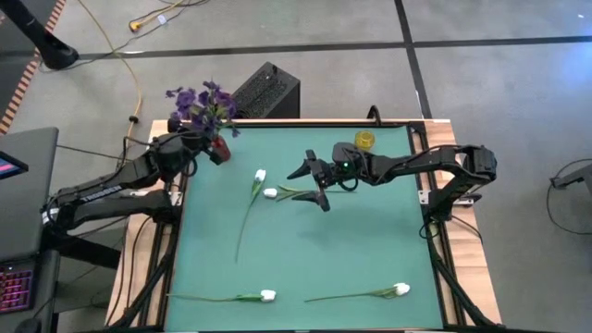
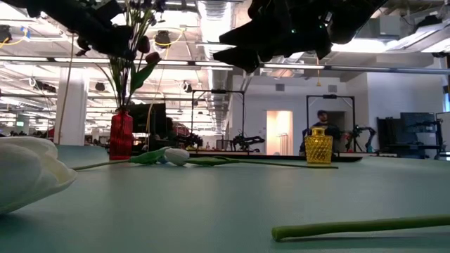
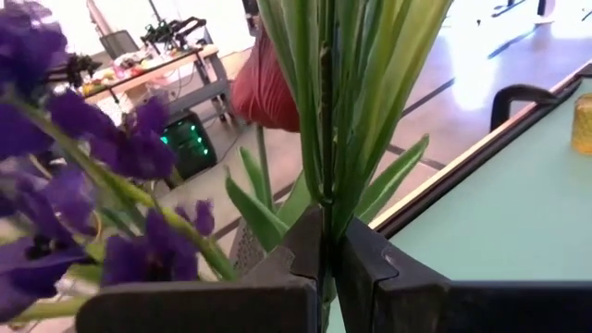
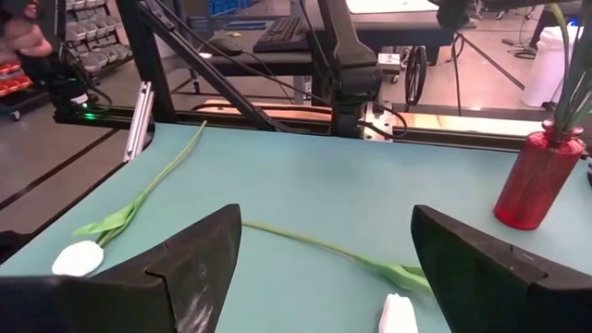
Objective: Sort flowers into vase by color
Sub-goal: Put the violet flowers into the red vase
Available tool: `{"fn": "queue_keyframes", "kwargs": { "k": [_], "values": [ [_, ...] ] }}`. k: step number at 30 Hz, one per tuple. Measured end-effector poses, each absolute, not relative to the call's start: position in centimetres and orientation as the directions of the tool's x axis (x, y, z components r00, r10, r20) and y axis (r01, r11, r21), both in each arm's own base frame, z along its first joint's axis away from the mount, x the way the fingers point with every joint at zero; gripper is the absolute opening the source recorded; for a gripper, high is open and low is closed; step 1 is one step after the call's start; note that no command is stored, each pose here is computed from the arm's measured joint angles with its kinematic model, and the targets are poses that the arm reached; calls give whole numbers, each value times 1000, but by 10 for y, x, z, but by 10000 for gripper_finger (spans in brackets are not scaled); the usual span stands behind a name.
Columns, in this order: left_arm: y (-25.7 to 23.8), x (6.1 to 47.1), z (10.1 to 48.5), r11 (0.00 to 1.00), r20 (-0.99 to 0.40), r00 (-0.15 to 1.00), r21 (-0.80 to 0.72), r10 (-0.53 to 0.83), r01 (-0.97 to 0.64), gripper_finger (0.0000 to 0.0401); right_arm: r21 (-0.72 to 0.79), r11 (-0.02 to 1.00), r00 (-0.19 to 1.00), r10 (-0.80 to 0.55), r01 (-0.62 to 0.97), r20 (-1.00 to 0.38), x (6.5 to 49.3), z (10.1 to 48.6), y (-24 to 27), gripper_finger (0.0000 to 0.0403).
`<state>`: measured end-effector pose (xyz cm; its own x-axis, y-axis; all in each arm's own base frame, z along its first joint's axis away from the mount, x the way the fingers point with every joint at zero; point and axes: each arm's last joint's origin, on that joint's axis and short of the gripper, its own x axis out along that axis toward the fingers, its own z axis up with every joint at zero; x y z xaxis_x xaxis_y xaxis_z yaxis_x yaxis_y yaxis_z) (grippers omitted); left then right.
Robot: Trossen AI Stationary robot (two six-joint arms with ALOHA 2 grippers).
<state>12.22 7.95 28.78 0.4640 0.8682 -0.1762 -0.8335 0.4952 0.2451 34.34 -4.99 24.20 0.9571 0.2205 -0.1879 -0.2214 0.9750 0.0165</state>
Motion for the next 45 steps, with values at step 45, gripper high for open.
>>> {"fn": "queue_keyframes", "kwargs": {
  "k": [45],
  "values": [
    [80, 115, 233, 357, -260, 341, 18, 904, -934, 0, 1, 975, 958, 220, -224, -187, 343, 242, -50, 341]
  ]
}}
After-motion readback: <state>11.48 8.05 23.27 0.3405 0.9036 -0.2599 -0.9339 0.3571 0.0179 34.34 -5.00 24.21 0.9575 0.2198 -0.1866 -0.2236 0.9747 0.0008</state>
